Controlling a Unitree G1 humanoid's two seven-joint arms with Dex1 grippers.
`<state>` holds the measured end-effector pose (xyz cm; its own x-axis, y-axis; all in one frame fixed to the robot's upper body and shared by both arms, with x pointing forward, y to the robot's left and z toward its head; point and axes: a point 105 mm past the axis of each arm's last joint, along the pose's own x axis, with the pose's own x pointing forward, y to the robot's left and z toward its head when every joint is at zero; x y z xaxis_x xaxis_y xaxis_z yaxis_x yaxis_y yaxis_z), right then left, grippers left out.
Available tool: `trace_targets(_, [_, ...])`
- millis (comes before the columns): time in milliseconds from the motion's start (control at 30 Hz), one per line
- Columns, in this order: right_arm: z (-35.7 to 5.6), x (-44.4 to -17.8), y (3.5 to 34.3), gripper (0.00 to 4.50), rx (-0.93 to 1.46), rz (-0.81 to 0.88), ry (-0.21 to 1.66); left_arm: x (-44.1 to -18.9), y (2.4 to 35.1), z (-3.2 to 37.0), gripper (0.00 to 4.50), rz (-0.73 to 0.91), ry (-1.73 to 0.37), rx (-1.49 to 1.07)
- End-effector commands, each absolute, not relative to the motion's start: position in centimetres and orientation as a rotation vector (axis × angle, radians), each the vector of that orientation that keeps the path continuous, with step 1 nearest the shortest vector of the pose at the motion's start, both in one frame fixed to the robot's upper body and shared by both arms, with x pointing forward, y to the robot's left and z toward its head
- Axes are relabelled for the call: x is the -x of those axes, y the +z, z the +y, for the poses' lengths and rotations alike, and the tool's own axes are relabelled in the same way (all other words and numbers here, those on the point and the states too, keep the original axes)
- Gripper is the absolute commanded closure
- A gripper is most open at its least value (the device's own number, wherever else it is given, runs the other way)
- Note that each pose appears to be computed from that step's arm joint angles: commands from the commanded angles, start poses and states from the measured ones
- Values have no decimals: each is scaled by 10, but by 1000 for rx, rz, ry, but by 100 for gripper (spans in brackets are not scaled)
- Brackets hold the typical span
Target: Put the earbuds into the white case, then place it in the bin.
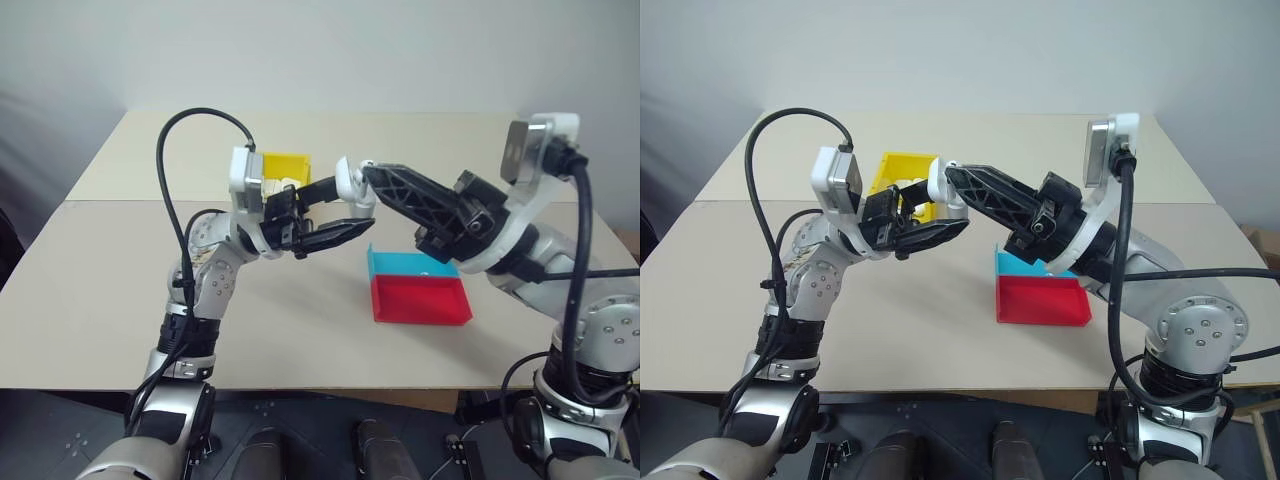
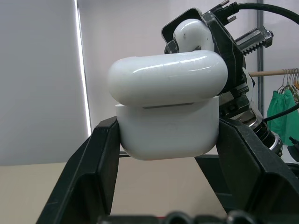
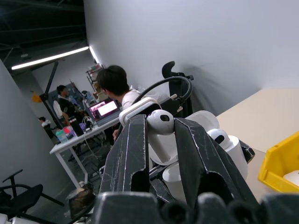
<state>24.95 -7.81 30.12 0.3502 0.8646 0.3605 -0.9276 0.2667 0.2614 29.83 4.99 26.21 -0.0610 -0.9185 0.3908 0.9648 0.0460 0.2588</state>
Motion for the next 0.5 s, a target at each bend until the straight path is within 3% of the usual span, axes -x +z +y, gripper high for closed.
trace_targets(33, [-81,-248,305,383,-457,-189,1217,-292,272,50,171,-576,-1558,78])
trace_targets(267, [-78,-244,301,383,-410,-165,1226,-290,273,52,171,-580,-1553,78])
trace_targets(500, [-75,-237,294,143,-358,-141,1243,-289,271,53,171,-578,-1547,77])
